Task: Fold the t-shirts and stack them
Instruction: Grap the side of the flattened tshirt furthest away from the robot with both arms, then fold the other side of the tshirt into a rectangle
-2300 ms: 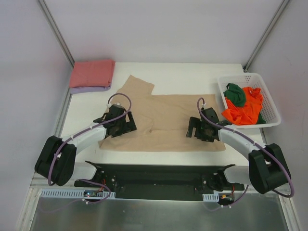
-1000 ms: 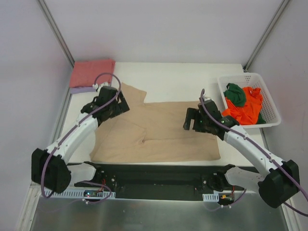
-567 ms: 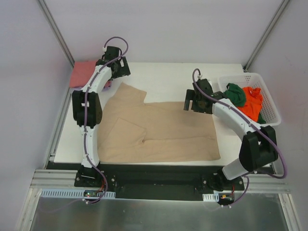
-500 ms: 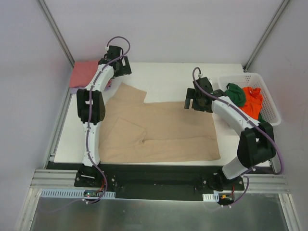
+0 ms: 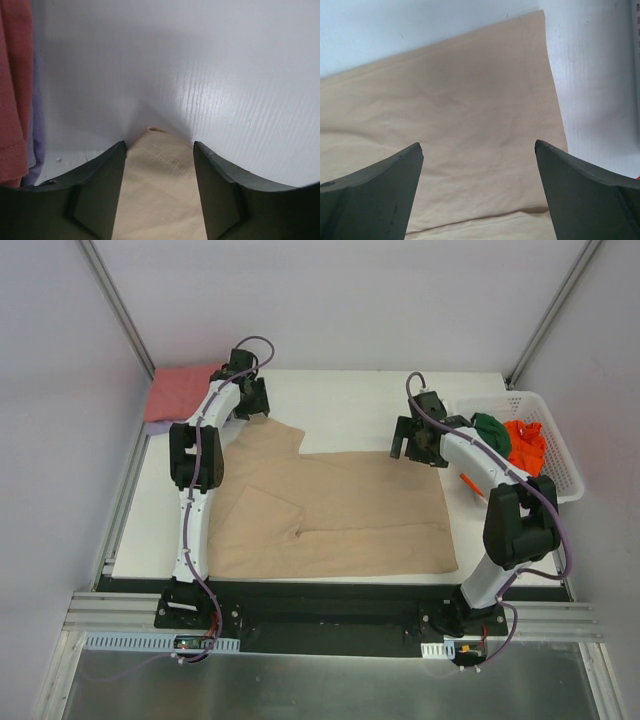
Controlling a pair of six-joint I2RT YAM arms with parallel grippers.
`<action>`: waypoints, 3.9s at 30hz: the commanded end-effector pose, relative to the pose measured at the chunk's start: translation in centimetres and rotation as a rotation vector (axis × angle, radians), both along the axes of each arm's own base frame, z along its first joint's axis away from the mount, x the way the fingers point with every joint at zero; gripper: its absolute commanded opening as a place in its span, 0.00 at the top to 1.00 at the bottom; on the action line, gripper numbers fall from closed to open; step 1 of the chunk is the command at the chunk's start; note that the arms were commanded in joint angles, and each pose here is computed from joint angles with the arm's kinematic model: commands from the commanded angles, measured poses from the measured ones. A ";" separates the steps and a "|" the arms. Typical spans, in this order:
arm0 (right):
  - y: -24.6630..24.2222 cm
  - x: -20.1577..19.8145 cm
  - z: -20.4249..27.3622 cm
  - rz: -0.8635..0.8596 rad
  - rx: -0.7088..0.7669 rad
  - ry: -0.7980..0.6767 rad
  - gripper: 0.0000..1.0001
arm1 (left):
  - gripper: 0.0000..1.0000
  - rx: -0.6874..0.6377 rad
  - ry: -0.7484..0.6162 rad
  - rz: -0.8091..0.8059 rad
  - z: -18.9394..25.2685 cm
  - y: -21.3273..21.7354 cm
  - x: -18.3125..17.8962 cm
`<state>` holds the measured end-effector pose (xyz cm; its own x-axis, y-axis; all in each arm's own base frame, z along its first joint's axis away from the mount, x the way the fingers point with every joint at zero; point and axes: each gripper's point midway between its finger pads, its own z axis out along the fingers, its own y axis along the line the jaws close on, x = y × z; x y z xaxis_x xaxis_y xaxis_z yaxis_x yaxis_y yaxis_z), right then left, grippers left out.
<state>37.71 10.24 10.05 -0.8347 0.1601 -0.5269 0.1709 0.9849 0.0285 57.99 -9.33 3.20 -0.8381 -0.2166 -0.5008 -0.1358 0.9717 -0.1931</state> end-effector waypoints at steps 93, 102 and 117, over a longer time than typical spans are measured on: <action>-3.6 -8.6 1.2 -0.048 -0.050 -0.030 0.99 | 1.00 -0.309 -0.334 0.215 11.6 2.2 -35.9; -4.1 -11.6 -0.6 -0.085 -0.034 0.036 0.92 | 1.00 -0.283 -0.205 0.279 8.8 2.9 -38.6; -6.8 -16.0 -0.4 -0.125 -0.094 -0.014 0.08 | 0.01 -0.393 -0.214 0.366 12.2 2.6 -41.2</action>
